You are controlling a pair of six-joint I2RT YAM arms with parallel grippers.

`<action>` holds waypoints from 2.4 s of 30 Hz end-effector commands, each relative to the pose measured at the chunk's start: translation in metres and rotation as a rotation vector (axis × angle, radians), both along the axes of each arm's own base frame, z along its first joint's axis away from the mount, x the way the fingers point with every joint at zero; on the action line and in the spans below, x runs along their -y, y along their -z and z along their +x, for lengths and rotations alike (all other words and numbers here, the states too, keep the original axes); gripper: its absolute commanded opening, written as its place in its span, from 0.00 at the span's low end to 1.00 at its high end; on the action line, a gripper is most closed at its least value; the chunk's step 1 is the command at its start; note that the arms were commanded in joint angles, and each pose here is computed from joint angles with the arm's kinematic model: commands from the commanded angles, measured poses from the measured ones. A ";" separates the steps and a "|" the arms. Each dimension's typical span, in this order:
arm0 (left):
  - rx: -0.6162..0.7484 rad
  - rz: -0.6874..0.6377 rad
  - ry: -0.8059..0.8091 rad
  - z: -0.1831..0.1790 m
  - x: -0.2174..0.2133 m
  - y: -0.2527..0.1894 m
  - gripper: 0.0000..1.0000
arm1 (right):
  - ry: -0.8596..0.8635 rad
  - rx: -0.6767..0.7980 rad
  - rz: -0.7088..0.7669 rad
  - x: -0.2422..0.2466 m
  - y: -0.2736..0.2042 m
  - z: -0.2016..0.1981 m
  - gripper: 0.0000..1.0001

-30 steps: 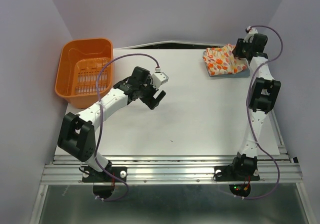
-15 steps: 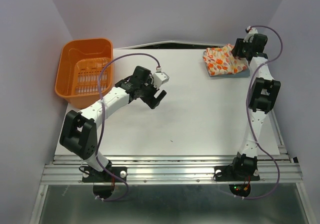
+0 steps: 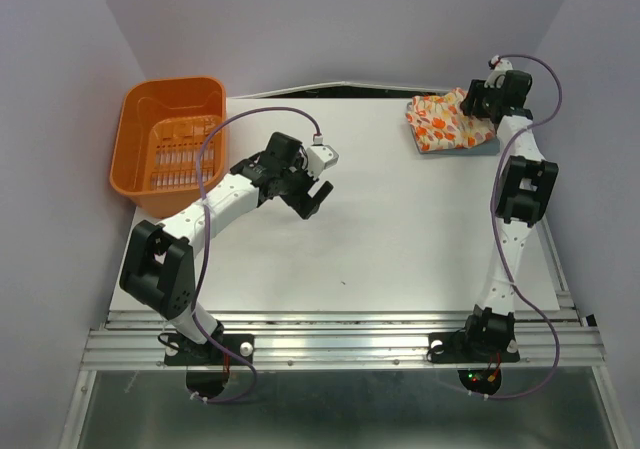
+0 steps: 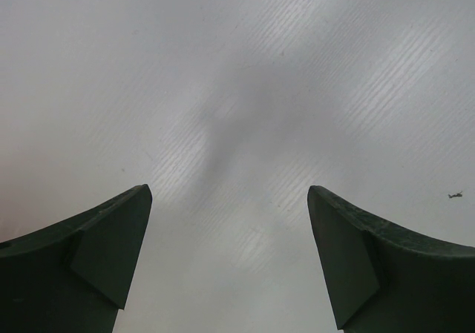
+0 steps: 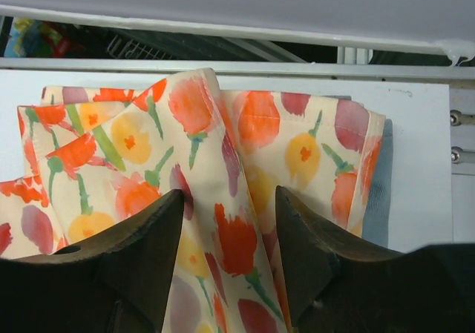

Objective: Fold and stack the skirts
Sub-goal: Neatly place the folded skirt to the corner

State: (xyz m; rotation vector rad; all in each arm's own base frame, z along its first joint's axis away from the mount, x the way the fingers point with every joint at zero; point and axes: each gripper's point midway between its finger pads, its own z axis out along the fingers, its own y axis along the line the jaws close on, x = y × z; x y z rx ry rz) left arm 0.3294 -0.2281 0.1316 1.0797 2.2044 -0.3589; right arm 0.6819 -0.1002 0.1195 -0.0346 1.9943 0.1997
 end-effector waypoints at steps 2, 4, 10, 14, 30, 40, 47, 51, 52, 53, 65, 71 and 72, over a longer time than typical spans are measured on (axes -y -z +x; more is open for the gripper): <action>0.029 -0.042 -0.005 0.010 0.007 -0.021 0.98 | 0.004 0.083 -0.041 0.010 -0.023 0.013 0.56; 0.032 -0.041 -0.005 0.011 0.007 -0.022 0.98 | 0.009 0.086 -0.047 0.012 -0.024 0.014 0.47; 0.027 -0.043 -0.003 0.012 0.009 -0.021 0.98 | 0.010 0.099 -0.031 0.009 -0.034 0.011 0.15; 0.023 -0.042 -0.002 0.013 0.009 -0.020 0.99 | 0.000 0.124 -0.024 0.006 -0.050 0.008 0.09; 0.007 -0.042 0.007 0.015 0.013 -0.018 0.99 | 0.148 0.122 0.276 0.061 -0.056 -0.008 0.01; -0.012 -0.031 0.011 0.014 0.013 -0.013 0.98 | 0.156 0.022 0.296 0.064 0.000 -0.015 0.54; -0.018 -0.041 0.010 0.013 0.014 -0.013 0.99 | 0.146 0.077 0.276 0.064 -0.036 -0.014 0.78; -0.015 -0.050 0.007 0.011 0.013 -0.014 0.98 | 0.168 0.159 0.307 0.062 -0.081 -0.018 0.86; -0.015 -0.054 0.007 0.010 0.013 -0.015 0.98 | 0.164 0.196 0.316 0.061 -0.094 -0.019 0.88; -0.021 -0.056 0.006 0.009 0.013 -0.013 0.98 | 0.164 0.234 0.348 0.057 -0.111 -0.022 0.94; 0.024 -0.271 -0.076 0.032 -0.002 -0.061 0.98 | -0.081 0.224 0.384 -0.015 -0.161 -0.039 1.00; 0.212 -0.341 -0.147 0.082 -0.014 -0.126 0.99 | -0.227 0.015 0.218 -0.091 -0.129 -0.098 1.00; 0.230 -0.350 -0.148 0.088 -0.013 -0.132 0.98 | -0.244 -0.004 0.197 -0.101 -0.140 -0.118 1.00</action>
